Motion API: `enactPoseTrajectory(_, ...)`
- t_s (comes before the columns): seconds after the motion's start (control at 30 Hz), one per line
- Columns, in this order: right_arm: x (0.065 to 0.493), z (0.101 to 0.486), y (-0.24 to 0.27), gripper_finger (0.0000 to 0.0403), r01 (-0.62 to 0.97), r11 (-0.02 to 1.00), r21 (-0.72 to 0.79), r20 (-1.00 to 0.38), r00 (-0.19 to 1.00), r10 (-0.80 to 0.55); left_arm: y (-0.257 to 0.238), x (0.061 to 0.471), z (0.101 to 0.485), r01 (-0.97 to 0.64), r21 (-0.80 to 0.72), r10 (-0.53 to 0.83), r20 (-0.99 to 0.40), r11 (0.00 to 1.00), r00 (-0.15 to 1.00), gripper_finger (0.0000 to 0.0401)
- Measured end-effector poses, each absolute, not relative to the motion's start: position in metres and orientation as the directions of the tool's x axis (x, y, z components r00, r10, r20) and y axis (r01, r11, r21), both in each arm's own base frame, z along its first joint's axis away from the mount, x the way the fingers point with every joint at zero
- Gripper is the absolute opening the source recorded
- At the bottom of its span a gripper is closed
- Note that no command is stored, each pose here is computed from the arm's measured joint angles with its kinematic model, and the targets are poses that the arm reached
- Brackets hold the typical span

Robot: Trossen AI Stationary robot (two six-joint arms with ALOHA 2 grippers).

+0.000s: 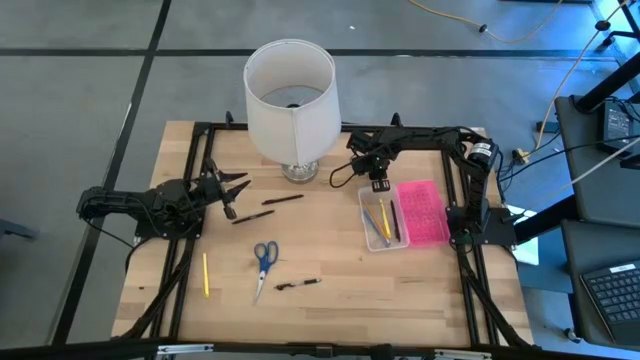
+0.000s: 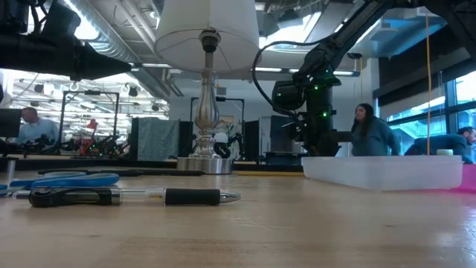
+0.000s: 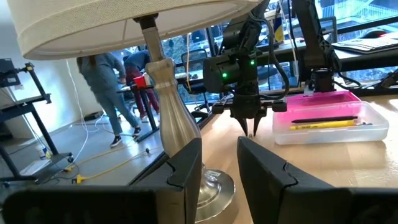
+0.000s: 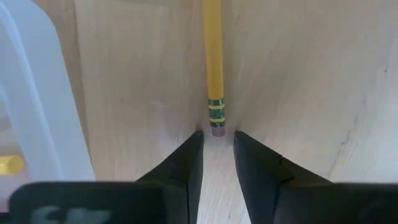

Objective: Pick & place school supplies into a supply box
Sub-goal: Put the yellow pencil into the supply box

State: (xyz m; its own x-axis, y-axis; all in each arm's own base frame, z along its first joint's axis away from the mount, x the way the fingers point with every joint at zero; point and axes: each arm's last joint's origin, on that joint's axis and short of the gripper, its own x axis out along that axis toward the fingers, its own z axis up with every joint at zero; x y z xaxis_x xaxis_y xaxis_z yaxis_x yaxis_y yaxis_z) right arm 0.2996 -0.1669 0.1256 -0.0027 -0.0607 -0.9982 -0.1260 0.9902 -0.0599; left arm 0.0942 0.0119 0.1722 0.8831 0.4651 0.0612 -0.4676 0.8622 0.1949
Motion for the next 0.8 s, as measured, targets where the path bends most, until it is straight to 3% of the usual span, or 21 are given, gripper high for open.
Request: enactPoseTrajectory(0.8,0.306,0.131,-0.154,0.0097,-0.182,0.976,-0.121,-0.992,-0.016,-0.126,0.012,0.094,0.172,-0.467,0.195,0.464,0.061,0.863,0.884,0.0098)
